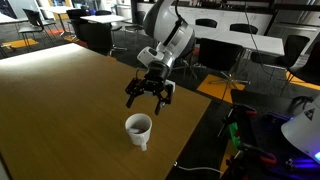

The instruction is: Pick the pen from the table, put it in the cup then place it back on the table

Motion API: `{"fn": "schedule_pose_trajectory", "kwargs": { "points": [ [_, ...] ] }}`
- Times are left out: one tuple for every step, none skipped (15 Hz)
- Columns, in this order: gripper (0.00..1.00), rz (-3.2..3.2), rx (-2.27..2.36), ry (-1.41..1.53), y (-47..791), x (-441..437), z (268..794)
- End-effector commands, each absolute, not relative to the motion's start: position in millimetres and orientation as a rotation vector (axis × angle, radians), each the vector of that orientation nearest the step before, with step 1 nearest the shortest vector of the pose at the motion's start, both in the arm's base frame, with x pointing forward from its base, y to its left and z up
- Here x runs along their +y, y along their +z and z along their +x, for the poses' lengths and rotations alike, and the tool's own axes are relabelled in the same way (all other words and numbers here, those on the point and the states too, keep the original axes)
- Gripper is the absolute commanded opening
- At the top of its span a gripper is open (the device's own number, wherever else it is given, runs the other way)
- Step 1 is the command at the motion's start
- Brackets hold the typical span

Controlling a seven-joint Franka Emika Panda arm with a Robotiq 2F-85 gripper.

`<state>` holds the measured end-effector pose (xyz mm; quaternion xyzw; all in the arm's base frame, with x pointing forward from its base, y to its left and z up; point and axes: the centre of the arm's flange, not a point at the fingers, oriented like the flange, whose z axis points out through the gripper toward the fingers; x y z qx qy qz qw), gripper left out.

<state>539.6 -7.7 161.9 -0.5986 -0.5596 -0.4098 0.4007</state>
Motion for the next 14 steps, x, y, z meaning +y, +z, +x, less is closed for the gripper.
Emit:
{"fn": "schedule_pose_trajectory", "kwargs": {
  "points": [
    [1.0, -1.604, -1.417, -0.997, 152.3, -2.3, 552.2],
    [1.0, -1.629, -1.423, -0.986, 149.3, -1.4, 554.0],
    [1.0, -1.656, -1.427, -0.97, 146.8, 1.1, 555.5],
    [1.0, -1.679, -1.435, -0.955, 144.8, 2.9, 557.6],
    [1.0, -1.7, -1.442, -0.939, 143.6, 5.2, 559.8],
    [1.0, -1.714, -1.454, -0.929, 142.8, 7.4, 562.2],
    [1.0, -1.728, -1.463, -0.915, 142.5, 10.4, 564.8],
    [1.0, -1.738, -1.473, -0.905, 141.8, 12.9, 567.8],
    [1.0, -1.745, -1.482, -0.895, 141.6, 15.8, 570.8],
    [1.0, -1.754, -1.493, -0.887, 140.8, 18.5, 574.0],
    [1.0, -1.765, -1.495, -0.873, 140.0, 21.2, 577.2],
    [1.0, -1.774, -1.501, -0.866, 138.7, 23.1, 579.9],
    [1.0, -1.782, -1.504, -0.853, 137.1, 25.4, 583.0],
    [1.0, -1.791, -1.51, -0.844, 135.3, 27.4, 585.1]
  ]
}}
